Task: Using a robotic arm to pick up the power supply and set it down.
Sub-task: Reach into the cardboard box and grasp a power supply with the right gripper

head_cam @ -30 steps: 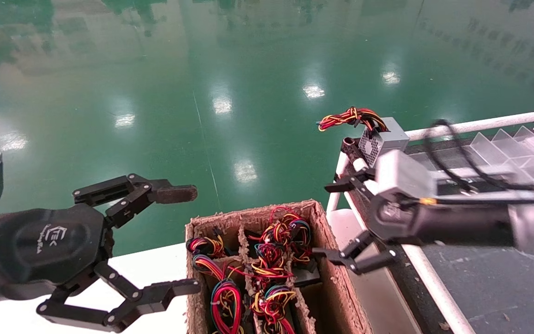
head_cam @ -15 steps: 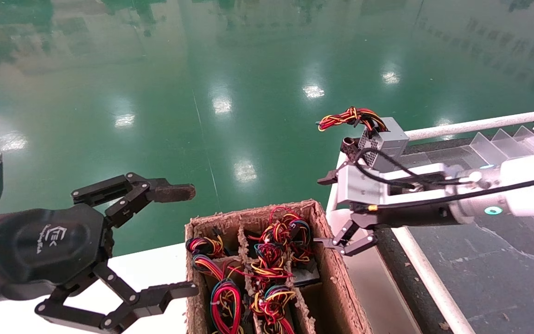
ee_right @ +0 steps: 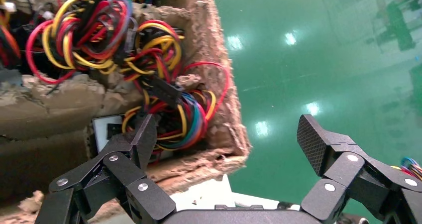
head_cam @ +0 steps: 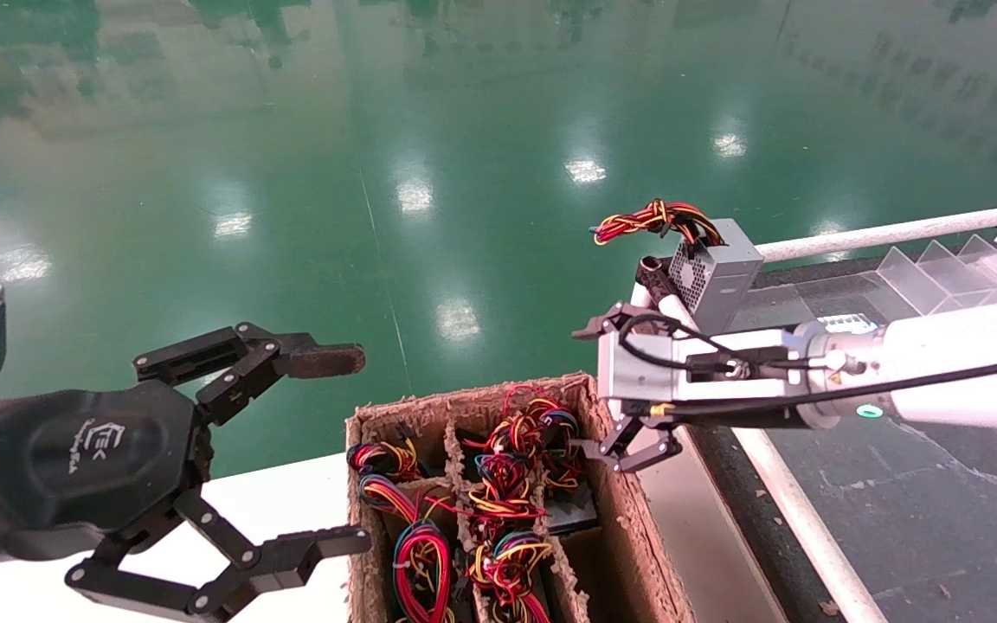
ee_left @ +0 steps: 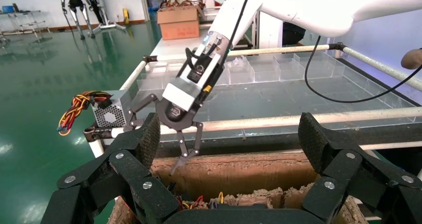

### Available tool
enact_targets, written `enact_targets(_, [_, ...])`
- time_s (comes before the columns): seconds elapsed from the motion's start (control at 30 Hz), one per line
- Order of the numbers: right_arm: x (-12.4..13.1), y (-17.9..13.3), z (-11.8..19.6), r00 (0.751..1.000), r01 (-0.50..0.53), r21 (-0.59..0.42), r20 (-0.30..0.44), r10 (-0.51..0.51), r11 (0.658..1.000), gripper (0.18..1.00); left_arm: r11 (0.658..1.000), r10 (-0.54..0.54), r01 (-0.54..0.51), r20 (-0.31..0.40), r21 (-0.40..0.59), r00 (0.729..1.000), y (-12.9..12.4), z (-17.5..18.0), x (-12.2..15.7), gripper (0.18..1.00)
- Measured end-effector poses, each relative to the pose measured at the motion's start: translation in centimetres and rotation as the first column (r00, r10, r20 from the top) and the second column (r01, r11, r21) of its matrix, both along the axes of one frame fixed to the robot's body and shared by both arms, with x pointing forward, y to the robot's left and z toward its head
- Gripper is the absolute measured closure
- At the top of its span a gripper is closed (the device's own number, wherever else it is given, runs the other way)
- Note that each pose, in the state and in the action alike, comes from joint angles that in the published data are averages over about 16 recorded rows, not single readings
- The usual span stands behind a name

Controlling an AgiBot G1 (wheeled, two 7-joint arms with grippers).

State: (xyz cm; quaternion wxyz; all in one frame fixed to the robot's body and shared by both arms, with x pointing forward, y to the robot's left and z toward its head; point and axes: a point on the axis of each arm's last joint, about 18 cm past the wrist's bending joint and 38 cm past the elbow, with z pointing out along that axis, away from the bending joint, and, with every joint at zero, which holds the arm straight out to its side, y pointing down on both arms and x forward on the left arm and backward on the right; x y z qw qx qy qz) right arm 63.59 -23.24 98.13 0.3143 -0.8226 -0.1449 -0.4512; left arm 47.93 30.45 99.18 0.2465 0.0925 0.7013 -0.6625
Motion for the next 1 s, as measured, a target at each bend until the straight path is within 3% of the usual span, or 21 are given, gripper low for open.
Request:
enact_targets(0.67, [1.2, 2.1, -1.6, 0.993, 0.008, -0.096, 0.118, 0.003, 0.995, 0.180, 1.000, 0.000, 0.000, 0.000, 0.000, 1.000, 0.0, 0.0, 0.0, 0.184])
enact_targets(1.0, [1.9, 3.0, -2.4, 0.987, 0.009, -0.128, 0.160, 0.012, 0.992, 0.224, 1.000, 0.000, 0.000, 0.000, 0.000, 1.000, 0.0, 0.0, 0.0, 0.184])
